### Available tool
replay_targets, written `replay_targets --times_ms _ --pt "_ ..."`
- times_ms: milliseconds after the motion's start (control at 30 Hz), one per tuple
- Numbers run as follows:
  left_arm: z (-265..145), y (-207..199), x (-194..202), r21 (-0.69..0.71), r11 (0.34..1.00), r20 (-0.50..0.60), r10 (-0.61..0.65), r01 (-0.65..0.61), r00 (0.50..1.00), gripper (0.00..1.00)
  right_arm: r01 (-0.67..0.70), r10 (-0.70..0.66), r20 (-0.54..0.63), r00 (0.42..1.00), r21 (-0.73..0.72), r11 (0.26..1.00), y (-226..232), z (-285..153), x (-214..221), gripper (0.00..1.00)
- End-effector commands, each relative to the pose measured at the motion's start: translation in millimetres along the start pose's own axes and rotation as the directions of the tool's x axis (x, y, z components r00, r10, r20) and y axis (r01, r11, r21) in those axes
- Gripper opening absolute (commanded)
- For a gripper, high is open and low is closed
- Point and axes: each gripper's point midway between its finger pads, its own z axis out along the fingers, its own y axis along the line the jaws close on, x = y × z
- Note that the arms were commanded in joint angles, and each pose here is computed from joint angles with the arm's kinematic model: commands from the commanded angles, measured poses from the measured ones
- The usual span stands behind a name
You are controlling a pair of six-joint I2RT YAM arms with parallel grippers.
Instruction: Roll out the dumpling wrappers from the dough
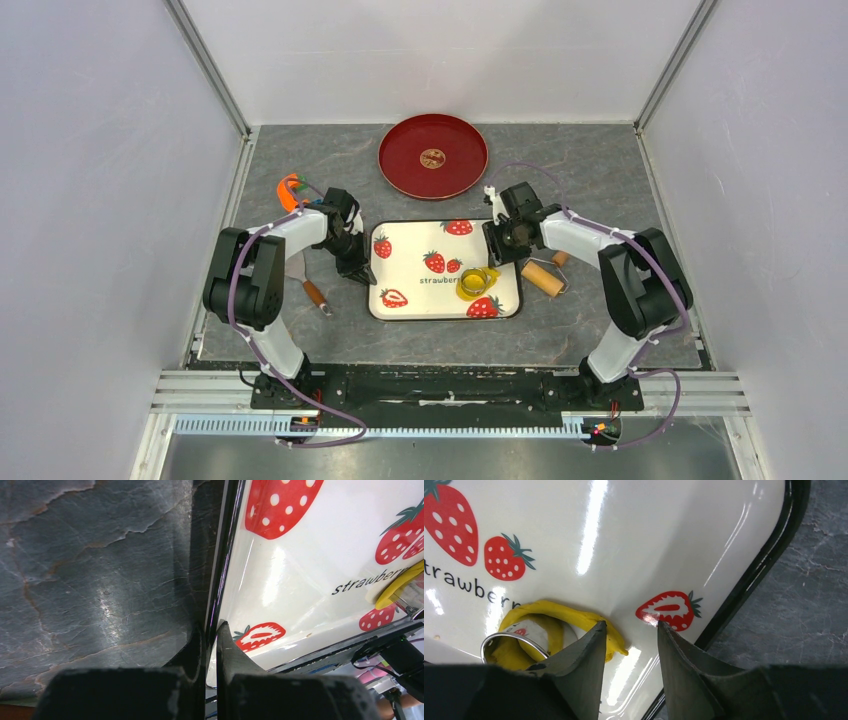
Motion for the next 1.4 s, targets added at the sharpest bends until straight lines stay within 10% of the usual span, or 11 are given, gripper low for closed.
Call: replay_targets --times_ms 0,867,1367 --pt "17 13 -1 -0.079 0.996 -0.006 0.052 -0.052 0.999 0.02 -0.01 0.034 -0.303 0.952 0.078 0.997 -22 0 87 0.45" --pt "17 12 -1 -0.073 0.996 -0.009 0.058 -0.058 0.998 0.02 -0.001 -0.023 -0.336 0.942 -0.071 0.997 0 1 108 0.44" --pt "17 11 0 -0.071 0.996 -0.011 0.059 -0.06 0.998 0.02 0.071 0.008 -0.454 0.891 0.158 0.985 -31 16 152 0.27"
